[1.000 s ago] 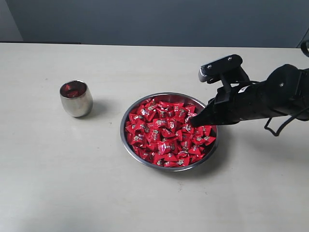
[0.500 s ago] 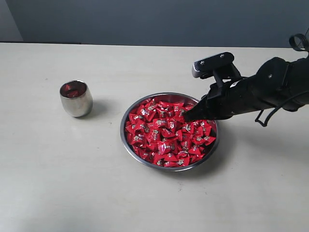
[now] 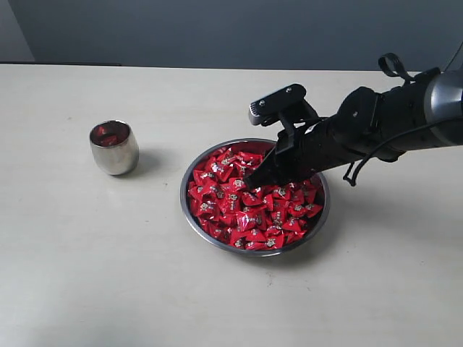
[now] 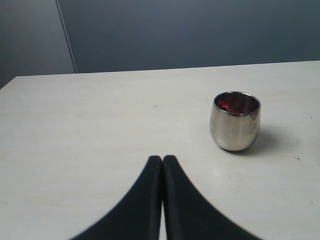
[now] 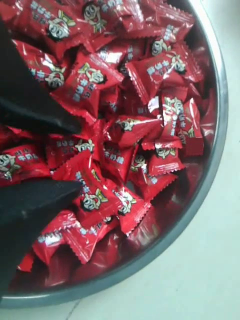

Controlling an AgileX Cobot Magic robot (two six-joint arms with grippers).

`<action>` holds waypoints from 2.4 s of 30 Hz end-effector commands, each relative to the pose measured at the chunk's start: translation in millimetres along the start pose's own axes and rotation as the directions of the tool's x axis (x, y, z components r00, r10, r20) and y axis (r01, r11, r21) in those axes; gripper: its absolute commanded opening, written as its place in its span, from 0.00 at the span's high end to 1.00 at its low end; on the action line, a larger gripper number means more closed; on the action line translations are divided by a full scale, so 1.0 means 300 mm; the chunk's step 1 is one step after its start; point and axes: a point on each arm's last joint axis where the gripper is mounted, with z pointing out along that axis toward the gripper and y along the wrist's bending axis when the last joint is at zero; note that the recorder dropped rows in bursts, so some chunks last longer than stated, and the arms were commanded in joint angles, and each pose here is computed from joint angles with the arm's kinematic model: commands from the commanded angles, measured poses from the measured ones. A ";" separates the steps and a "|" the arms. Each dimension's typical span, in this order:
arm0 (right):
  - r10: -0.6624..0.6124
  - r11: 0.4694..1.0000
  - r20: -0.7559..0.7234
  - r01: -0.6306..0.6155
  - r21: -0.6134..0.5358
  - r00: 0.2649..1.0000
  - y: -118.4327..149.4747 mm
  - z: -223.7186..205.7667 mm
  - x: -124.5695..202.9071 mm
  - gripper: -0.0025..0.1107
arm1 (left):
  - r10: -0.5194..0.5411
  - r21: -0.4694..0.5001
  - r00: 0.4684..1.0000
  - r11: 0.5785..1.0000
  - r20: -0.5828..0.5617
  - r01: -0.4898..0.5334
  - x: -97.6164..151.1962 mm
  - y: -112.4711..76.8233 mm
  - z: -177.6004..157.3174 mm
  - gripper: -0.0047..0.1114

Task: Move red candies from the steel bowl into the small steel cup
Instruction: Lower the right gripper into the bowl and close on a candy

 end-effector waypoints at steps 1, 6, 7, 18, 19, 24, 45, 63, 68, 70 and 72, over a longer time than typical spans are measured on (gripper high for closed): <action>0.005 1.000 0.017 -0.005 0.009 1.000 -0.002 0.000 -0.008 0.60 | -0.005 0.000 1.000 1.000 0.002 0.005 0.003 0.000 0.000 0.96; 0.078 0.997 0.011 -0.078 -0.011 0.997 0.004 0.000 -0.007 0.63 | -0.005 0.000 1.000 1.000 0.002 0.005 0.003 0.000 0.000 0.96; 0.083 0.996 0.009 -0.083 -0.012 0.996 0.004 0.002 -0.005 0.63 | -0.005 0.000 1.000 1.000 0.002 0.005 0.003 0.000 0.000 0.96; 0.125 0.992 -0.039 -0.126 -0.023 0.991 0.007 0.044 0.025 0.63 | -0.005 0.000 1.000 1.000 0.002 0.005 0.003 0.000 0.000 0.96; 0.128 0.991 -0.044 -0.129 -0.023 0.991 0.007 0.049 0.028 0.63 | -0.005 0.000 1.000 1.000 0.002 0.005 0.003 0.000 0.000 0.96; 0.128 0.991 -0.052 -0.129 -0.022 0.990 0.006 0.057 0.034 0.63 | -0.005 0.000 1.000 1.000 0.002 0.005 0.003 0.000 0.000 0.96; 0.127 0.991 -0.028 -0.128 -0.033 0.992 0.046 0.059 0.014 0.63 | -0.005 0.000 1.000 1.000 0.002 0.005 0.003 0.000 0.000 0.96; 0.123 0.991 -0.038 -0.125 -0.041 0.992 0.050 0.061 0.018 0.63 | -0.005 0.000 1.000 1.000 0.002 0.005 0.003 0.000 0.000 0.96; 0.123 0.991 -0.038 -0.125 -0.041 0.992 0.050 0.061 0.018 0.63 | -0.005 0.000 1.000 1.000 0.002 0.005 0.003 0.000 0.000 0.96; 0.123 0.991 -0.036 -0.125 -0.039 0.992 0.049 0.061 0.017 0.63 | -0.005 0.000 1.000 1.000 0.002 0.005 0.003 0.000 0.000 0.96; 0.124 0.992 -0.033 -0.125 -0.036 0.992 0.048 0.061 0.017 0.63 | -0.005 0.000 1.000 1.000 0.002 0.005 0.003 0.000 0.000 0.96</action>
